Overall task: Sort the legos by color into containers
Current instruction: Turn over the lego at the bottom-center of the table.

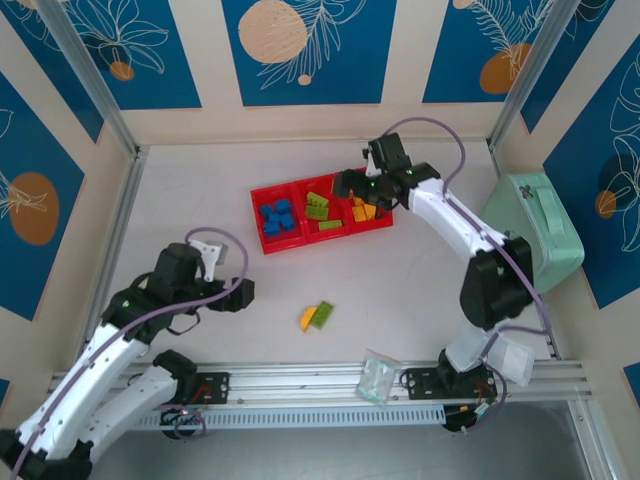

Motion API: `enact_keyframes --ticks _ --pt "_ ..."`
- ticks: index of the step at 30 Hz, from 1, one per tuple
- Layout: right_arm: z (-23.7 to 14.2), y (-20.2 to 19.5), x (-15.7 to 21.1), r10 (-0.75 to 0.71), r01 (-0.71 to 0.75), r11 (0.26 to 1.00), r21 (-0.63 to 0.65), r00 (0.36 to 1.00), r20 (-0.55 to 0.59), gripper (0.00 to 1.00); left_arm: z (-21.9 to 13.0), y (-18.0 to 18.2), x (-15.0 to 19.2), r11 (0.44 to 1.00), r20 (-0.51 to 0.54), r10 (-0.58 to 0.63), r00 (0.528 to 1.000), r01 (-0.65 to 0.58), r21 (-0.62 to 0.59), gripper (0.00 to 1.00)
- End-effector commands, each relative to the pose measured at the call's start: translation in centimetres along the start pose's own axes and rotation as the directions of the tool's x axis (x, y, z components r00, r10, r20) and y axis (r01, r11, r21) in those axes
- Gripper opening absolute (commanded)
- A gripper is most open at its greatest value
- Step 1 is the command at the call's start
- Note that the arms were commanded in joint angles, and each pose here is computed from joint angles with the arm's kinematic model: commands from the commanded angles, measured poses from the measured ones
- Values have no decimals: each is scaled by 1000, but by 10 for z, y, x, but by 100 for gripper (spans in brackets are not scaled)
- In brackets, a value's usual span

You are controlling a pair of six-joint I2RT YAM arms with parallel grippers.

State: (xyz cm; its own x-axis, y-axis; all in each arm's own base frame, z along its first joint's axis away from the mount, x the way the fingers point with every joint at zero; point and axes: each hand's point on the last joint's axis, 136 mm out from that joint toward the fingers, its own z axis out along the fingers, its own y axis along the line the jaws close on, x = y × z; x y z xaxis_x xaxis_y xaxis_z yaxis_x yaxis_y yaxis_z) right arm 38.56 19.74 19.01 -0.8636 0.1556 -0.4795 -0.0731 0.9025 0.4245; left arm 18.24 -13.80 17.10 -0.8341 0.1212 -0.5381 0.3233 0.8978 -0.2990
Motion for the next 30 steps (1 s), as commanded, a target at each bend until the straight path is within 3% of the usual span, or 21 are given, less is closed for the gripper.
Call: enact_keyframes --ticks 1,5,11,18,30 --pt "-16 -25 27 4 -4 999 50 1000 -7 89 12 -13 12 999 -128 44 991 -44 2 100" --pt "-34 -55 61 24 -22 994 108 1000 -17 89 40 -39 25 994 -211 106 972 -95 60 87" --pt "-52 -89 91 91 -88 987 137 996 -11 89 72 -69 32 980 -273 194 942 -172 105 79" --pt "-56 -102 106 137 -136 982 133 991 0 89 101 -89 43 951 -367 308 878 -292 101 73" --pt "-55 -106 113 139 -136 981 135 990 -16 90 149 -93 43 960 -424 268 865 -276 43 65"
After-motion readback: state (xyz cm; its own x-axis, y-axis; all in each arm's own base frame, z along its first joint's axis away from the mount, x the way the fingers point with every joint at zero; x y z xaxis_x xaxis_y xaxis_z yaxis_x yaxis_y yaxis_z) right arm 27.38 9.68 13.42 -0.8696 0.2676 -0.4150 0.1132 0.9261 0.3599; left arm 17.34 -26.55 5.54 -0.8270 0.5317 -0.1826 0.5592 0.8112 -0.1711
